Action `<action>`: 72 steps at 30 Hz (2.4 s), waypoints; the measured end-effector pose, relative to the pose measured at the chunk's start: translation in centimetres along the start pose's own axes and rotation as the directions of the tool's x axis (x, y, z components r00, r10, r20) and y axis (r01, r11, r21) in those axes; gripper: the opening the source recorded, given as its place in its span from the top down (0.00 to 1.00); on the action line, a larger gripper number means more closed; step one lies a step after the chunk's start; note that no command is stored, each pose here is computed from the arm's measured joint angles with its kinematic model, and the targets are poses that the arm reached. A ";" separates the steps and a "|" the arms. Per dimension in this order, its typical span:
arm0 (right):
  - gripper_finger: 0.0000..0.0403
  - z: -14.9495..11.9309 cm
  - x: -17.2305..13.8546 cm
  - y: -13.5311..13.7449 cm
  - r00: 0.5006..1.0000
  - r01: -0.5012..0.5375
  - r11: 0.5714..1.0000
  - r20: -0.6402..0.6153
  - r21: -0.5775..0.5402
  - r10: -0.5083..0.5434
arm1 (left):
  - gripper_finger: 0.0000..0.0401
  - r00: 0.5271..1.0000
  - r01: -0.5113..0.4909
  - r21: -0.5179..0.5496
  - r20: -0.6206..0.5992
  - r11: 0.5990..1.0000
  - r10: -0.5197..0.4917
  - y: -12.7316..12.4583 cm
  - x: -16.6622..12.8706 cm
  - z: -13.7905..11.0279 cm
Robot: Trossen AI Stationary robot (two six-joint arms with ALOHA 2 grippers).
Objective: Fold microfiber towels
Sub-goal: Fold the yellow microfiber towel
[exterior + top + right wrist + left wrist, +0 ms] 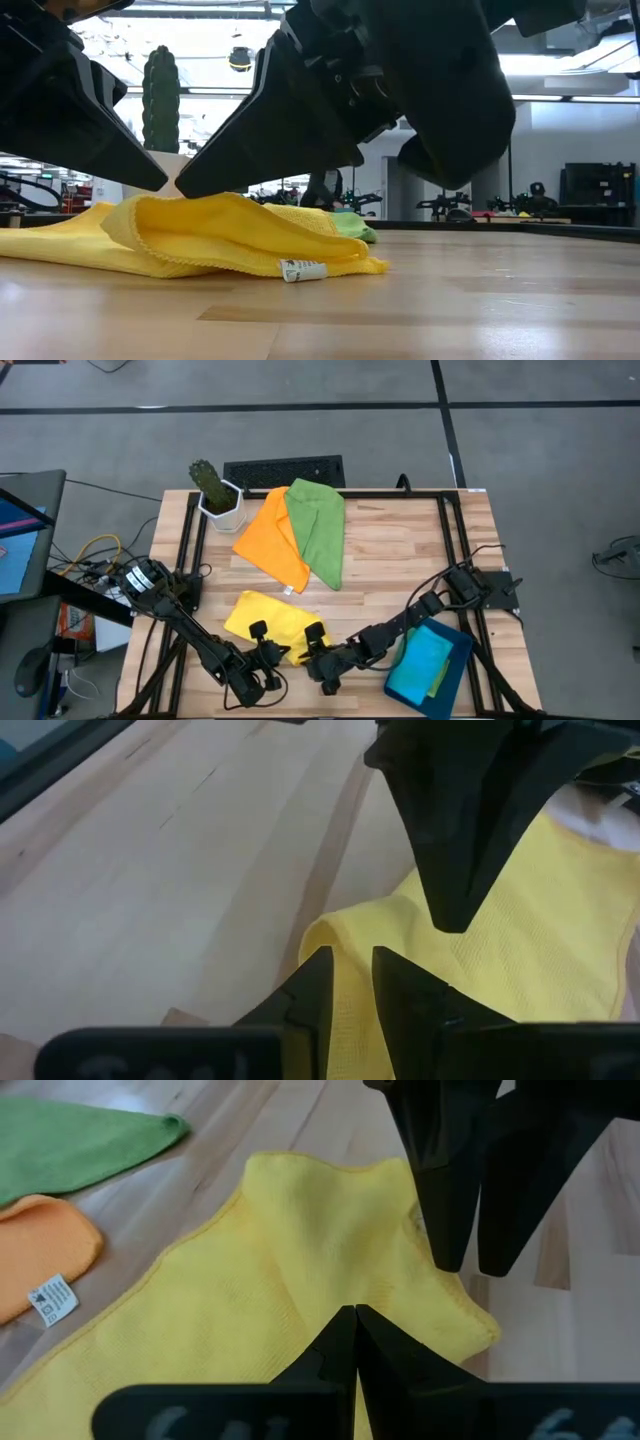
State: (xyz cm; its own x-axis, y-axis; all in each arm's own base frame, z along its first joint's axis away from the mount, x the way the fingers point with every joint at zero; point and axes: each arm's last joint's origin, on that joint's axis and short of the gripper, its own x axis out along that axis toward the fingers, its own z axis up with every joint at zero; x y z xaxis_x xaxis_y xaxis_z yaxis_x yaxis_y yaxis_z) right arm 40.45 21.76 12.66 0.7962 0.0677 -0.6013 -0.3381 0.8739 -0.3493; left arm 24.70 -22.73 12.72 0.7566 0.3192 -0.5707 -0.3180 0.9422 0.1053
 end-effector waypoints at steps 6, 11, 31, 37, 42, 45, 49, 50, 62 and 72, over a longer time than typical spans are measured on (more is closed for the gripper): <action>0.76 -0.1 0.1 -0.3 1.000 0.014 0.999 -0.004 -0.035 -0.014 | 1.00 1.000 0.000 0.000 0.000 1.000 0.000 0.0 0.0 0.0; 0.76 -0.3 0.2 -0.6 1.000 0.014 0.999 -0.024 -0.043 -0.015 | 1.00 1.000 0.002 0.000 -0.003 1.000 -0.002 0.0 0.0 0.0; 0.96 -0.5 0.2 -0.6 0.998 0.028 0.997 -0.050 -0.067 -0.031 | 1.00 1.000 0.003 0.008 -0.004 1.000 -0.003 0.0 0.0 0.0; 0.98 0.6 -0.1 -0.4 1.000 0.013 0.998 -0.012 -0.062 -0.014 | 1.00 1.000 0.003 0.007 -0.004 1.000 -0.003 0.0 0.0 0.0; 0.96 0.8 -0.2 0.0 1.000 -0.007 0.999 -0.006 -0.038 0.006 | 1.00 1.000 0.003 0.003 -0.004 1.000 -0.003 0.0 0.0 0.0; 0.94 0.8 -0.2 0.0 0.999 -0.051 0.999 0.002 -0.001 0.051 | 1.00 1.000 0.003 0.002 -0.002 1.000 -0.003 0.0 0.0 0.0; 0.93 0.7 0.1 -0.6 0.994 -0.108 0.993 0.010 0.051 0.108 | 1.00 1.000 0.007 0.000 0.008 1.000 -0.007 -0.1 0.0 0.1; 0.92 0.6 0.1 -0.7 0.993 -0.122 0.991 0.012 0.055 0.122 | 1.00 1.000 0.010 0.001 0.011 1.000 -0.010 -0.1 0.0 0.1; 0.76 0.4 0.5 -1.7 0.989 -0.147 0.986 0.013 0.082 0.146 | 1.00 0.999 0.031 -0.015 0.031 0.999 -0.030 -0.4 0.0 0.4; 0.71 1.9 -3.0 -1.3 0.997 -0.028 0.997 -0.068 0.075 0.034 | 1.00 0.996 0.064 -0.037 0.064 0.997 -0.062 -0.9 0.0 0.8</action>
State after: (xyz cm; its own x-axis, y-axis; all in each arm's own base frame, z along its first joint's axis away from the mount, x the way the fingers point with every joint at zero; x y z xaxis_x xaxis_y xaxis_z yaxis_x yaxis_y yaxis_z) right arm 39.45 21.36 16.24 0.7484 0.0640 -0.6602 -0.3222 0.9051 -0.2774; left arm 25.42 -23.47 13.33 0.8100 0.2662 -0.5226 -0.2896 0.9564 0.0383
